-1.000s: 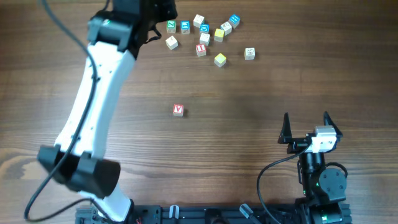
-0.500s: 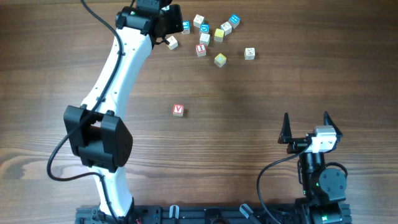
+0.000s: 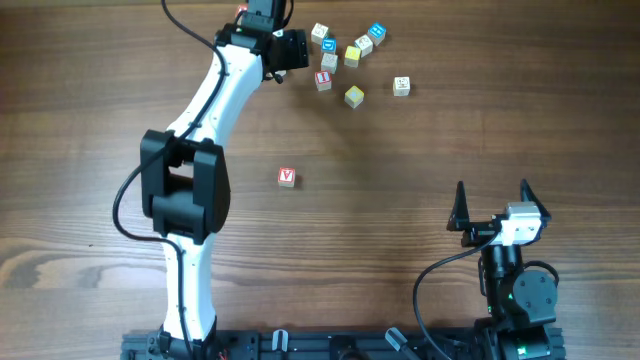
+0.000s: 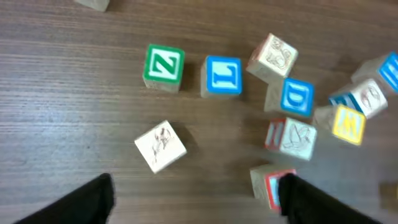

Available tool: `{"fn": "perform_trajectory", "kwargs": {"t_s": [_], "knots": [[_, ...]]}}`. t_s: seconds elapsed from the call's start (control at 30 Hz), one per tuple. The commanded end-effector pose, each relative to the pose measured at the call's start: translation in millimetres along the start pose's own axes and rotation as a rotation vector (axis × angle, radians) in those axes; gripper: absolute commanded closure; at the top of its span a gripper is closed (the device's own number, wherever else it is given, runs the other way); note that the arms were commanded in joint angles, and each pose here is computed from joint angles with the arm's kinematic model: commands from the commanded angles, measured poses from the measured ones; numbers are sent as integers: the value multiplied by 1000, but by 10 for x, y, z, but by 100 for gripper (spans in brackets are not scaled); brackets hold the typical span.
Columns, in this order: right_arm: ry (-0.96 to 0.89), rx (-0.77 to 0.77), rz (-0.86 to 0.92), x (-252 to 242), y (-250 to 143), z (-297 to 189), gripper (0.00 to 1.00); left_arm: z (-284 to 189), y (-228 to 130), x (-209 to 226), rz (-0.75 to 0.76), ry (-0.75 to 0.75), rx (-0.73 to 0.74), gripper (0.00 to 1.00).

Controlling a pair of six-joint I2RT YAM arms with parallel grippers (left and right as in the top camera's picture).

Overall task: Form a horizontal line
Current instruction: 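Reach the left gripper back to the cluster and grasp the 'M' block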

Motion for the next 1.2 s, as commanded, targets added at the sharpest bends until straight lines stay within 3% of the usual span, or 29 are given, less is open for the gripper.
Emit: {"fn": "perform_trajectory", "kwargs": {"t_s": [0.0, 0.13, 0.2, 0.43, 0.57, 0.77, 0.87, 1.0, 1.17], "knots": [[11, -8, -4, 4, 5, -3, 0, 265, -19, 201, -118, 71, -4, 10], [11, -8, -4, 4, 4, -3, 0, 443, -34, 310, -210, 78, -14, 14], [11, -8, -4, 4, 4, -3, 0, 580, -87, 315, -211, 80, -10, 20], [11, -8, -4, 4, 4, -3, 0, 669, -130, 325, -210, 82, -4, 23], [11, -8, -4, 4, 5, -3, 0, 694, -185, 342, -209, 90, 14, 48], [11, -8, -4, 4, 5, -3, 0, 690, -254, 389, -199, 111, 63, 66], [11, -8, -4, 4, 5, -3, 0, 686, -284, 422, -201, 122, 86, 66], [11, -8, -4, 4, 5, -3, 0, 678, -327, 433, -200, 133, 116, 46], [11, -8, -4, 4, 5, -3, 1, 671, -365, 443, -198, 143, 142, 53]]}}
Point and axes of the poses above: each gripper's point midway between its finger pads, its own z axis out along the fingers, its own x axis along the line the jaws close on, y = z × x, the point moved 10 cm from there along -z, back along the fingers, and after that the axes turned 3 degrees about z, right-handed, at the moved point
